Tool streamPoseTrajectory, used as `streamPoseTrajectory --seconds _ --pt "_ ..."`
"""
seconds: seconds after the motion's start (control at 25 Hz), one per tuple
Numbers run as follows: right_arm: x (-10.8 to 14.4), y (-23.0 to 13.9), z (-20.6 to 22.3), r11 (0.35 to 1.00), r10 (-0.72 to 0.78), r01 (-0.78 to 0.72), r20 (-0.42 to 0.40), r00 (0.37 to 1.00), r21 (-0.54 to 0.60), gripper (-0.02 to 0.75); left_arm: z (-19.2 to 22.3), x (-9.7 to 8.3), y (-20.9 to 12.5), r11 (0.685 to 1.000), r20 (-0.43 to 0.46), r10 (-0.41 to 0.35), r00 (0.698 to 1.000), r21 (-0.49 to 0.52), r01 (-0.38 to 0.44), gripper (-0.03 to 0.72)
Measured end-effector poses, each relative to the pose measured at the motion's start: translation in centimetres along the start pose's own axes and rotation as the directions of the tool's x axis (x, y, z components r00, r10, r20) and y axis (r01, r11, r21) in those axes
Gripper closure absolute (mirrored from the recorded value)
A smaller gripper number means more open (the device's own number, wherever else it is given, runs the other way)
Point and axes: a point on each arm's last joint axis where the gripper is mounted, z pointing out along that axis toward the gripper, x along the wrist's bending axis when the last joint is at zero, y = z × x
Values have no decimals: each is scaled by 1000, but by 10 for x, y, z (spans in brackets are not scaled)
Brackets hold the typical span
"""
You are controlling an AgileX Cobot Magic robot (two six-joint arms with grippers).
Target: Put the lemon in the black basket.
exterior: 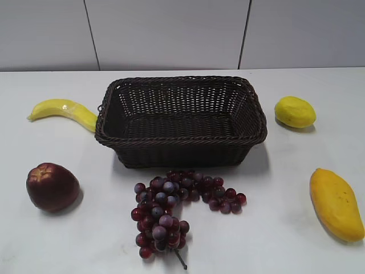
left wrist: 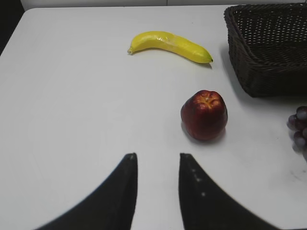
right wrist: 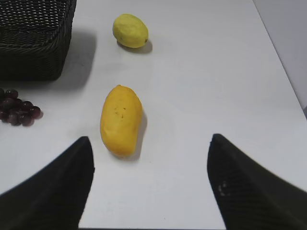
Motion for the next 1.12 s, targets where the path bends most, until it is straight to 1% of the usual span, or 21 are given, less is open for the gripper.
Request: streamPoseTrajectory --seconds 0.28,0.4,0.48,0.64,0.76,0.84,1.0,1.12 --pt "0 2 0 1000 0 0 0 1000 -3 141 0 0 0 1000 0 0 1000 0 0 453" --pt "0 17 5 1000 2 -2 0 1000 -29 141 0 0 0 1000 0 0 1000 0 0 453" --pt "0 33 17 998 4 -4 1 1000 -57 141 0 0 0 1000 0 0 1000 0 0 453" --pt "0 63 55 996 7 -7 4 1000 -92 141 0 0 0 1000 0 0 1000 0 0 453" --pt "-1 80 91 996 10 -10 8 1000 -88 143 0 0 0 1000 0 0 1000 0 0 453" --pt "-1 86 117 998 13 -12 11 1000 -55 143 0 0 0 1000 0 0 1000 0 0 453" --pt "-2 98 173 997 16 -17 18 1000 75 144 0 0 0 1000 0 0 1000 0 0 453" --pt "-3 117 215 989 16 -19 21 1000 145 144 0 0 0 1000 0 0 1000 0 0 453"
